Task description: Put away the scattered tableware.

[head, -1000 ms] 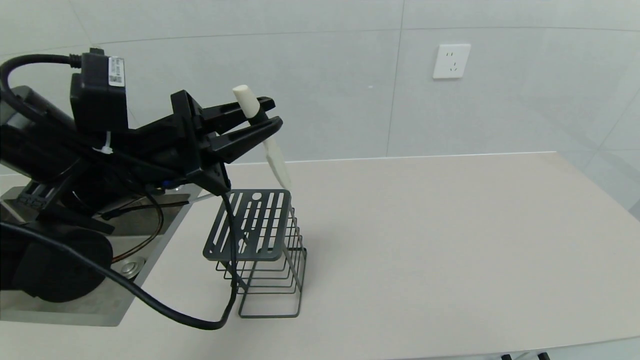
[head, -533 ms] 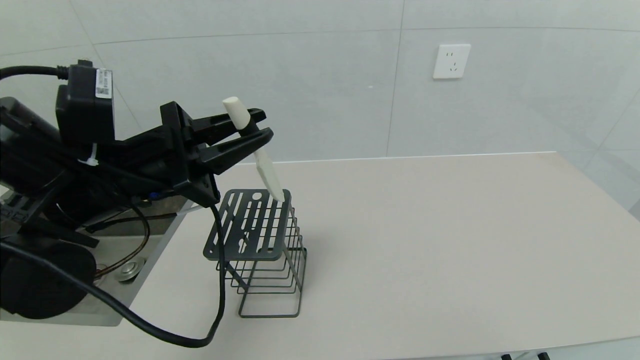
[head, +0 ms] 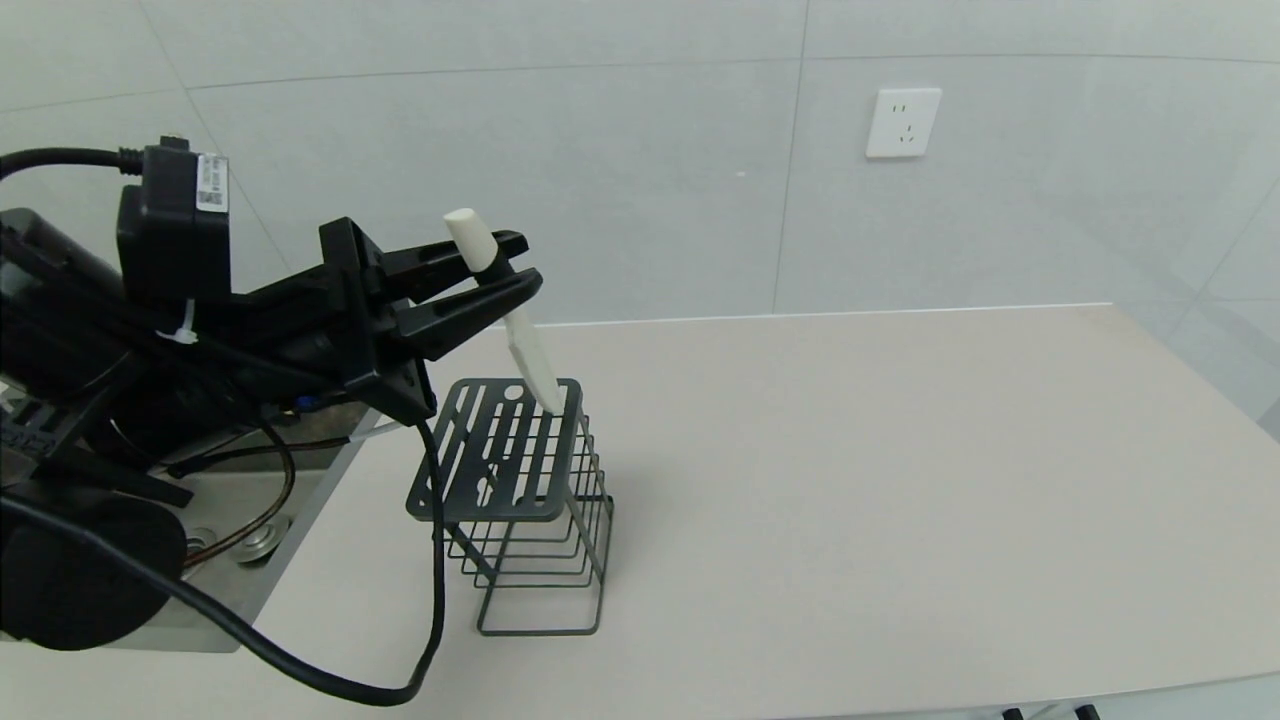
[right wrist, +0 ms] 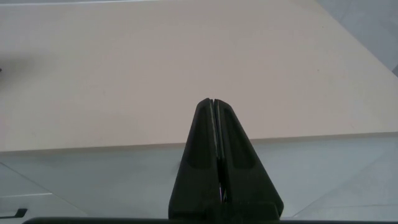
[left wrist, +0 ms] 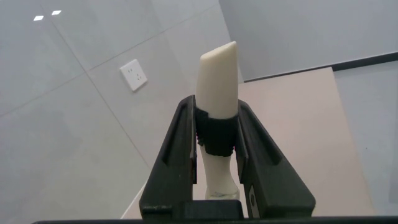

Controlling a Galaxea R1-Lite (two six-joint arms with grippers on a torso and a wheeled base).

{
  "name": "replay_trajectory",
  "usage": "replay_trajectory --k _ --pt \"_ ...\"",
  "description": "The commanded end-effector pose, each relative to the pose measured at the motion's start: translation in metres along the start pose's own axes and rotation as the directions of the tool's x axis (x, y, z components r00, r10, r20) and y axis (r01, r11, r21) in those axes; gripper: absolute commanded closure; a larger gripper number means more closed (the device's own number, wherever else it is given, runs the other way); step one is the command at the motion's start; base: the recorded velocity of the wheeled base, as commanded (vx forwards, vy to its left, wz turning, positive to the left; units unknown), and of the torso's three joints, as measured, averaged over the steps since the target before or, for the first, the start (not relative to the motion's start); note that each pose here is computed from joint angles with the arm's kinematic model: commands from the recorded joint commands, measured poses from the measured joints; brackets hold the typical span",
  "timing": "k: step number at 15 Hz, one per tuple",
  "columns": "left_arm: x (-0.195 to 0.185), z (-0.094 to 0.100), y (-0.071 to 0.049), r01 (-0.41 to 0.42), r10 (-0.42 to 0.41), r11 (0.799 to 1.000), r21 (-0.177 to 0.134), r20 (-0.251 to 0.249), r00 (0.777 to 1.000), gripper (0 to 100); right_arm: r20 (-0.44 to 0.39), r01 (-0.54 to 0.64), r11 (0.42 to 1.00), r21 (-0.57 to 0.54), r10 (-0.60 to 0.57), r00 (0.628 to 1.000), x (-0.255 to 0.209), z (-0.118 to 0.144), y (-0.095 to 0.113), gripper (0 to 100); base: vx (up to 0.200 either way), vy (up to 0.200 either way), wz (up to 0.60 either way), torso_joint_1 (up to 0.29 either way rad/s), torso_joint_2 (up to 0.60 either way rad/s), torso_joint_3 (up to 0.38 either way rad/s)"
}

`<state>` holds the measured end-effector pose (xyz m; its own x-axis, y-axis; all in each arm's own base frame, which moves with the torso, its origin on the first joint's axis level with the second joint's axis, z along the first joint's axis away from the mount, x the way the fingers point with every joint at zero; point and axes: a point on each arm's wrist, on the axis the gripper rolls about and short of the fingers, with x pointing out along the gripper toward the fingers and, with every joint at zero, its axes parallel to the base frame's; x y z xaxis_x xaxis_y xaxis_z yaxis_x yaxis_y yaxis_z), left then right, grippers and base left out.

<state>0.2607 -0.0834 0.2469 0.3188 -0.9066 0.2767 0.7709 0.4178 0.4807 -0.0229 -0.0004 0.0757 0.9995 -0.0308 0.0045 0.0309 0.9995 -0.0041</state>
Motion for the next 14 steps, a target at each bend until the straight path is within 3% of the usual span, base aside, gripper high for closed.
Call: replay_trajectory --k 1,6,14 --pt "-0.001 -0.002 0.001 -0.003 0.003 1.000 -0.002 -0.004 1.000 100 -0.001 0.000 1.000 0.000 0.000 1.000 0.000 0.000 0.000 100 0.000 0.000 0.00 0.000 0.00 0.000" --pt "-0.002 -0.003 0.002 -0.008 0.008 1.000 -0.003 -0.009 1.000 100 -0.001 0.000 1.000 -0.002 0.000 1.000 0.000 0.000 0.000 100 0.000 0.000 0.00 0.000 0.00 0.000" --pt "0.000 -0.017 0.003 -0.009 0.008 1.000 -0.029 -0.030 1.000 100 -0.001 0.000 1.000 -0.002 0.000 1.000 0.000 0.000 0.000 100 0.000 0.000 0.00 0.000 0.00 0.000"
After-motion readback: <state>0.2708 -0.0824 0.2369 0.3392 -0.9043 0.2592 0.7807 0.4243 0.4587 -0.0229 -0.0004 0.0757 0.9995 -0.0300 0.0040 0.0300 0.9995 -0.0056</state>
